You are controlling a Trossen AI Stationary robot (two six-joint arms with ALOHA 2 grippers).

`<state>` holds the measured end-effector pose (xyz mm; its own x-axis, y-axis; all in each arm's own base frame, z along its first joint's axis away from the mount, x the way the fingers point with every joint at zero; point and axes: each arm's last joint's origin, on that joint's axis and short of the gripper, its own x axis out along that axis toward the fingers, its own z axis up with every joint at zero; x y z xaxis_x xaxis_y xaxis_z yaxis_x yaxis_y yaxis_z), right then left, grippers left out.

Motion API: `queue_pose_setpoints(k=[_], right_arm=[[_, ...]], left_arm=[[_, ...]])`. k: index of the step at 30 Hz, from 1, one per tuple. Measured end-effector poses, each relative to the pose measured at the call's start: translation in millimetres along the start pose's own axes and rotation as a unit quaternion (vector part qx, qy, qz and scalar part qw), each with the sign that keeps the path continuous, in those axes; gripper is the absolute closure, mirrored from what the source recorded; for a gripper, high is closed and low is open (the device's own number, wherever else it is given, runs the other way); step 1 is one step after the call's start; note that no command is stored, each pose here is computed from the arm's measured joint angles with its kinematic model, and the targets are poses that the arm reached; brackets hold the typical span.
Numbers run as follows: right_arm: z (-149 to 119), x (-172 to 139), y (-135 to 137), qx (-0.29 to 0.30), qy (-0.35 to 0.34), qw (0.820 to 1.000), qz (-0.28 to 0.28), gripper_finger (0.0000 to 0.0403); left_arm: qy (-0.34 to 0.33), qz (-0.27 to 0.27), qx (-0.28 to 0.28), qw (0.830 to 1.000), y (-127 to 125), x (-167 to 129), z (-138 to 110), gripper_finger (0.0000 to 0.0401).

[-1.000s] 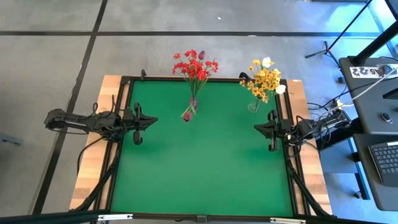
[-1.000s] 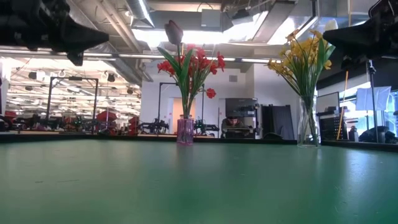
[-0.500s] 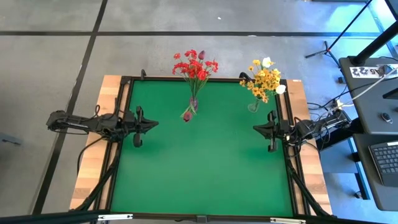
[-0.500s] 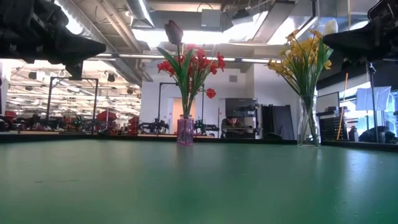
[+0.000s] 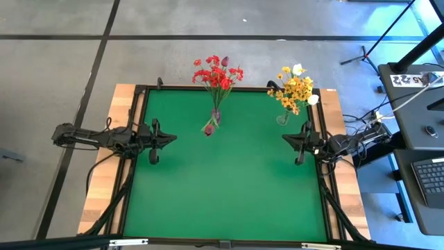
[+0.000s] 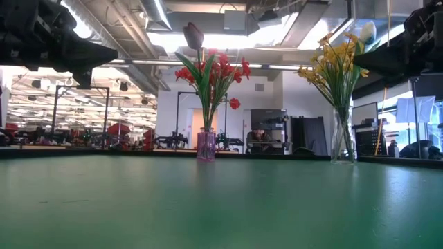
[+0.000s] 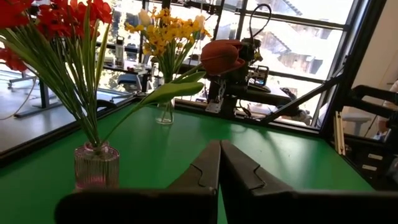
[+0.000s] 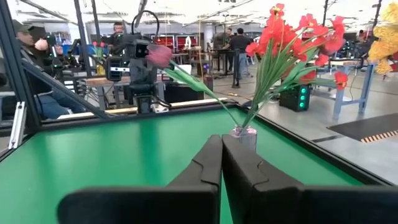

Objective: Sort flowers into vase by color
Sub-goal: Return to Home Position

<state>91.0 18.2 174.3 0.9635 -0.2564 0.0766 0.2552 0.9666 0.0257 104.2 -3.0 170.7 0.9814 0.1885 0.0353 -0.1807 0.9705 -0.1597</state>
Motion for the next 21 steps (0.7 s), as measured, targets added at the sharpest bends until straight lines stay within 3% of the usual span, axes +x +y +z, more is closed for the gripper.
queue_pose_setpoints(k=[9, 21], right_arm=[[-1.1, 0.0, 0.2, -0.003, 0.004, 1.0, 0.003, 0.0391], [-1.2, 0.0, 0.3, -0.003, 0.004, 1.0, 0.004, 0.0391]], left_arm=[[0.0, 0.001, 0.031, 1.0, 0.0, 0.0, 0.1, 0.0401], [0.0, 0.001, 0.032, 0.999, 0.0, 0.0, 0.2, 0.0401]])
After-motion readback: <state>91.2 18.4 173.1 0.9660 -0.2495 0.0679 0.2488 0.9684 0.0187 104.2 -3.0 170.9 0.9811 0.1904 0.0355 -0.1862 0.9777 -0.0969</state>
